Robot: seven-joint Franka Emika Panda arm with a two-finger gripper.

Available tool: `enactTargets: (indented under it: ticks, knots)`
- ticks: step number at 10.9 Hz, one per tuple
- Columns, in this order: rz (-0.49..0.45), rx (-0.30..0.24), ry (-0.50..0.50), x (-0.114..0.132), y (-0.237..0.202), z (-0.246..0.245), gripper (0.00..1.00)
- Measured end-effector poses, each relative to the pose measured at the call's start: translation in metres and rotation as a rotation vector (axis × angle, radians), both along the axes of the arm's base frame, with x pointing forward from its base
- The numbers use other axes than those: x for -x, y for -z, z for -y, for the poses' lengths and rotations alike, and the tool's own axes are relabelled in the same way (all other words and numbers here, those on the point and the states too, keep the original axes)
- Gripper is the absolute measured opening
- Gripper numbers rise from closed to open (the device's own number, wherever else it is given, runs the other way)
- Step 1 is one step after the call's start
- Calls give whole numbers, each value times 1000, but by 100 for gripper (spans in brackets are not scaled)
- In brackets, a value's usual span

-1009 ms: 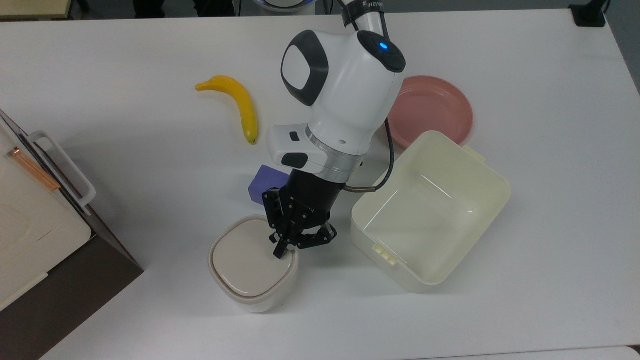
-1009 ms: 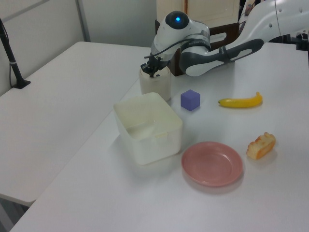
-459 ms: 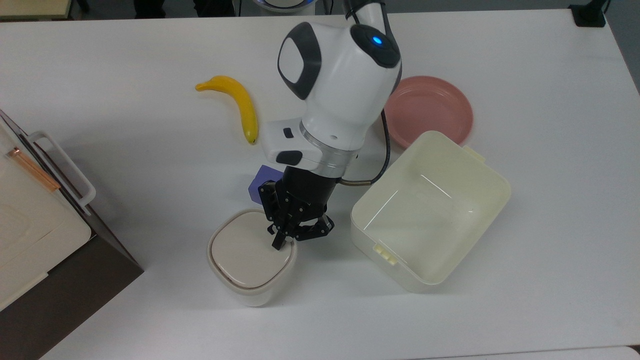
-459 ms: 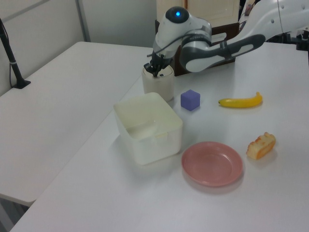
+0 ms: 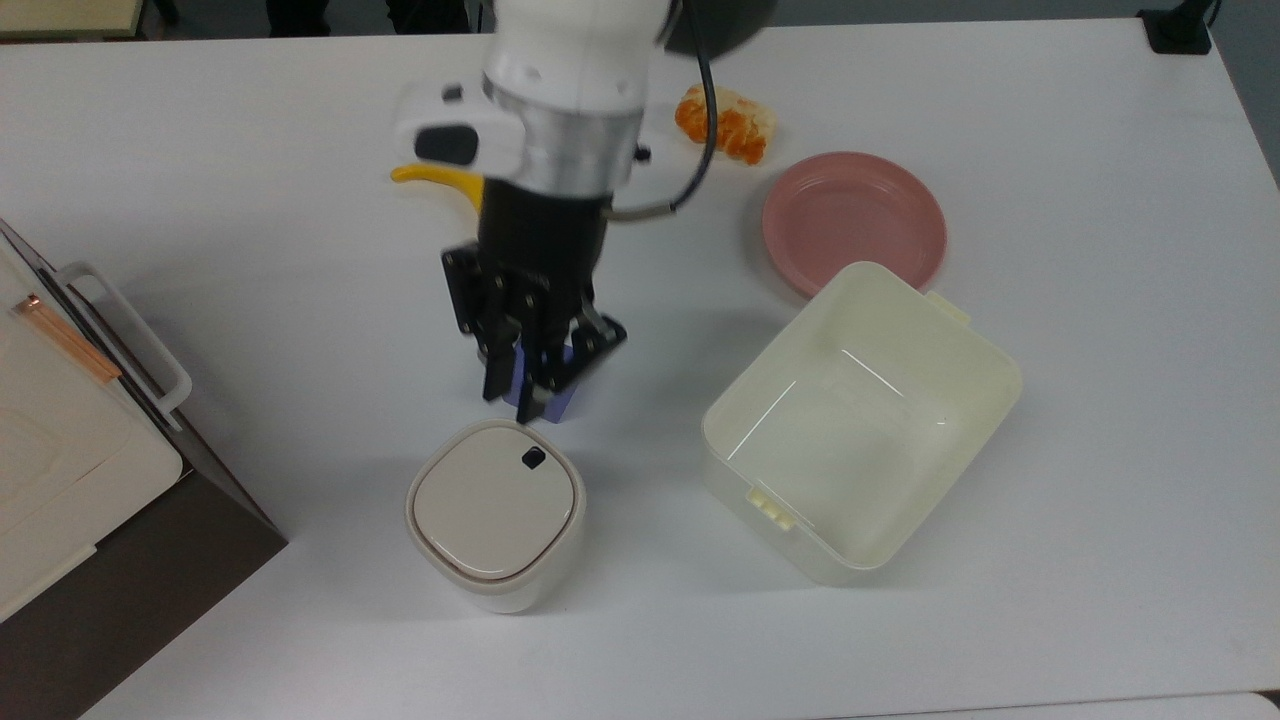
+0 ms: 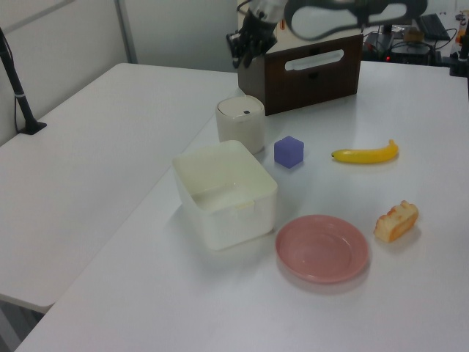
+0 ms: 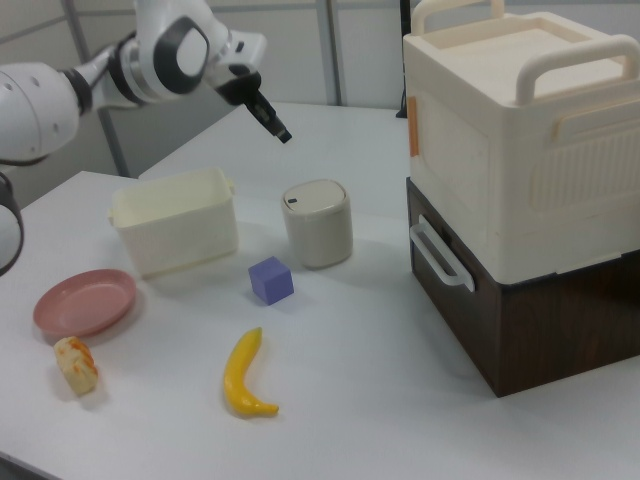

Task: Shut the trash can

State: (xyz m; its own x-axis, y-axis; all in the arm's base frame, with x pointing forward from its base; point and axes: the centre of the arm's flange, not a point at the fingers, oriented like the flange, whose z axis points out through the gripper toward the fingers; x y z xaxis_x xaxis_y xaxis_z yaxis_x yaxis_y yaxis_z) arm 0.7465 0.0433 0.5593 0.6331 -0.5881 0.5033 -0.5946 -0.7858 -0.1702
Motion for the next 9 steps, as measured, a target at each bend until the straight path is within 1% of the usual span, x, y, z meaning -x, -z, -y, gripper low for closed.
enactTargets:
  ticks: [1,2,3,4,5,6,7,8,9]
  knots:
    - [-94,30,-65,14,-11,6,38]
    - [-237,49,-177,32,-14,9,54]
    - [-391,50,-309,54,-19,12,70]
    - [-517,47,-414,79,-28,14,86]
    - [-583,37,-474,104,-44,19,99]
    - [-586,22,-502,126,-66,27,100]
    - [-562,3,-513,149,-89,39,100]
    - [-551,-16,-522,169,-100,49,100]
    - [-524,-21,-528,178,-101,53,100]
